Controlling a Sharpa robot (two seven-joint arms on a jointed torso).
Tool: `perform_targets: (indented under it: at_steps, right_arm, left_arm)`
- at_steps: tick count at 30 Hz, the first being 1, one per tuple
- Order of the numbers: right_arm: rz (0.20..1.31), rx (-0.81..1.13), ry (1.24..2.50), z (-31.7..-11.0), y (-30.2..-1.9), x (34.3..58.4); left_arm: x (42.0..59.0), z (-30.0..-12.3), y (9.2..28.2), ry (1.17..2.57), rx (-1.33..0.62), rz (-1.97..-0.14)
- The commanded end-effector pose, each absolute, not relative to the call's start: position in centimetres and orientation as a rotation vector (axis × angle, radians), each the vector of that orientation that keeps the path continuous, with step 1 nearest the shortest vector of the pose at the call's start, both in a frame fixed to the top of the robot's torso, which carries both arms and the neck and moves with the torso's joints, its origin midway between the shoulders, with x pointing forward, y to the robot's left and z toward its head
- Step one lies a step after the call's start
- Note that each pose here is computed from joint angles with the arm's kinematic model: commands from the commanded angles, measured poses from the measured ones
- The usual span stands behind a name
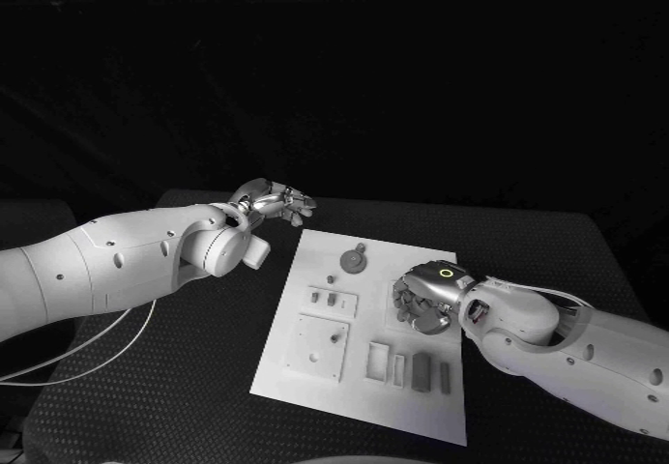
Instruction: Assemble the parts on the task board
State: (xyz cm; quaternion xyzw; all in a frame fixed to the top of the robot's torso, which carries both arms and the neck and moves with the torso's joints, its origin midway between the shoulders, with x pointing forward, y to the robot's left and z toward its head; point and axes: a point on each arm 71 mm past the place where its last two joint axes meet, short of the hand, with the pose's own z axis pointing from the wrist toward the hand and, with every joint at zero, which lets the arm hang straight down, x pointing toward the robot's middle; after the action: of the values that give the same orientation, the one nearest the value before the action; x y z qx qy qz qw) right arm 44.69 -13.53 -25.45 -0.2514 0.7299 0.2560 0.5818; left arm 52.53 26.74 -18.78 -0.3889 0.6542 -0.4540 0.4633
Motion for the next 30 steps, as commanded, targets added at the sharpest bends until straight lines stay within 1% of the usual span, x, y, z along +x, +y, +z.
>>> perform_targets:
  at_steps: [1, 9, 12, 15, 20, 24, 28, 30]
  right_arm:
    - [0.627, -0.576, 1.674, -24.5, -13.2, 44.7]
    - [0.683, -0.522, 1.671, -21.8, -13.0, 45.0]
    - [0.731, -0.491, 1.674, -21.0, -12.4, 44.8]
    - [0.762, -0.502, 1.661, -20.7, -11.3, 44.4]
    - [0.816, -0.533, 1.629, -20.4, -8.4, 44.0]
    - [0.857, -0.580, 1.592, -20.3, -5.5, 43.4]
    - [0.898, -0.637, 1.563, -21.0, -2.7, 42.1]
    - [0.908, -0.655, 1.557, -21.4, -1.8, 41.6]
  left_arm:
    - [52.6, -18.7, 26.6, 1.608, -0.950, -1.133]
    - [52.6, -18.7, 26.7, 1.606, -0.951, -1.129]
    - [52.7, -18.7, 26.7, 1.605, -0.951, -1.128]
    - [52.7, -18.7, 26.7, 1.604, -0.952, -1.127]
    - [52.9, -18.7, 26.6, 1.602, -0.951, -1.125]
    - [53.0, -18.7, 26.5, 1.603, -0.950, -1.125]
    - [53.2, -18.8, 26.6, 1.601, -0.950, -1.122]
    - [53.2, -18.8, 26.6, 1.601, -0.950, -1.122]
